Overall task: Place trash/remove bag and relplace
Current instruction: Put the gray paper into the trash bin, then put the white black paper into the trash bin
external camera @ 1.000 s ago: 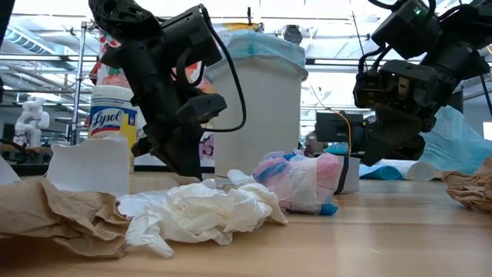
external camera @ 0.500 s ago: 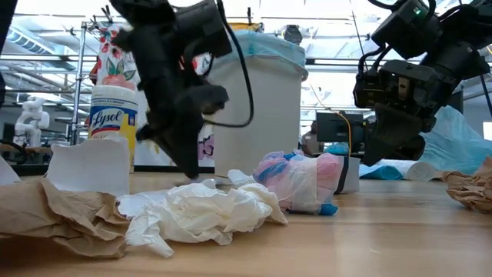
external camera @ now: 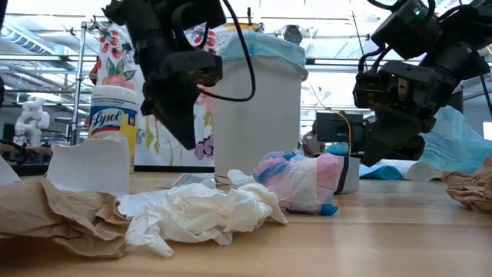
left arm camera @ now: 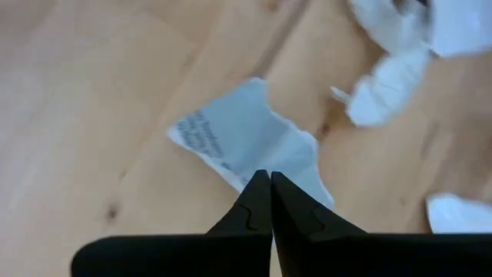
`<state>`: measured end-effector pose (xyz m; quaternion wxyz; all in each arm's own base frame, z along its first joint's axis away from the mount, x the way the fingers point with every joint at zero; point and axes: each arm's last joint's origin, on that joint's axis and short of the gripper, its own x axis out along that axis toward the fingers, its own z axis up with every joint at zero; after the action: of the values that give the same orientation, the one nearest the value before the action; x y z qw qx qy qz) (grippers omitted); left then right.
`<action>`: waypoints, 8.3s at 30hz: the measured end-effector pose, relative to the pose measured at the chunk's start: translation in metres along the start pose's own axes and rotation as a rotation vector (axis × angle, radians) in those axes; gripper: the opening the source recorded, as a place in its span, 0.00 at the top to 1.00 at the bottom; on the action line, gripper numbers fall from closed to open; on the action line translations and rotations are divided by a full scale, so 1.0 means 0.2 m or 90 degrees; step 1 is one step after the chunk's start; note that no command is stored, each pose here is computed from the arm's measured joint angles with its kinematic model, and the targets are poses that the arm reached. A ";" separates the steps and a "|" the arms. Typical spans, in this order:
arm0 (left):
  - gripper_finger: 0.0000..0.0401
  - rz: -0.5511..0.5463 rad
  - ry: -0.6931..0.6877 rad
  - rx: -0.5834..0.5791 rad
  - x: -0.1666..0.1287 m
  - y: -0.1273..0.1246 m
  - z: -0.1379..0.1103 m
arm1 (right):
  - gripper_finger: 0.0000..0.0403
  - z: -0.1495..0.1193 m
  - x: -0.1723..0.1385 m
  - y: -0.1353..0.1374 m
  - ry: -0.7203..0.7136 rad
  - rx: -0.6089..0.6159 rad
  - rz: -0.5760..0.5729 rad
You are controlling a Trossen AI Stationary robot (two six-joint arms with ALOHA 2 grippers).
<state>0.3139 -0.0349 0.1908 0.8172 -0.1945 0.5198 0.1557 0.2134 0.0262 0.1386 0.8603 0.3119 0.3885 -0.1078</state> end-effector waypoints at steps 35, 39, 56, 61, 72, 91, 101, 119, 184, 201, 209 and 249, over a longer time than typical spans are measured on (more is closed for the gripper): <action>0.37 -0.012 -0.030 0.613 0.05 -0.01 0.03 | 1.00 0.00 0.00 0.00 0.001 0.023 0.002; 0.37 -0.001 -0.007 0.605 0.13 -0.02 0.02 | 1.00 0.00 0.00 0.00 -0.002 0.023 -0.001; 0.56 -0.092 0.107 0.445 0.44 0.00 -0.04 | 1.00 0.00 0.00 0.00 -0.003 0.038 -0.001; 0.91 -0.106 0.114 0.434 0.44 -0.01 -0.04 | 1.00 0.00 0.00 0.00 -0.003 0.038 -0.001; 0.99 -0.033 0.139 0.346 0.27 -0.12 0.18 | 1.00 0.00 0.00 0.00 -0.003 0.020 -0.002; 1.00 -0.038 0.002 0.314 -0.60 -0.27 0.65 | 1.00 0.00 0.00 0.00 0.000 0.001 0.000; 1.00 -0.037 -0.239 0.236 -1.06 0.02 0.86 | 1.00 0.00 0.00 0.00 0.000 0.000 -0.001; 0.97 0.050 -0.419 0.060 -1.19 0.56 1.10 | 1.00 0.00 0.00 0.00 -0.002 -0.013 -0.003; 0.25 0.112 -0.196 0.105 -0.92 0.54 1.06 | 1.00 0.17 -0.08 0.06 -0.060 0.035 0.049; 0.25 0.093 -0.262 0.205 -0.95 0.63 1.13 | 1.00 1.05 -0.93 0.19 -0.370 -0.080 -0.022; 0.25 0.107 -0.284 0.225 -0.97 0.71 1.15 | 1.00 1.36 -0.84 0.04 -0.388 -0.088 0.037; 0.25 0.148 -0.242 -0.049 -1.48 0.41 0.46 | 1.00 0.63 -0.92 0.03 -0.252 -0.005 -0.031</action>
<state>0.2276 0.0659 0.4838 0.8691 -0.1313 0.3689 0.3023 0.1683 -0.0588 0.3396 0.9181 0.2720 0.2198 -0.1864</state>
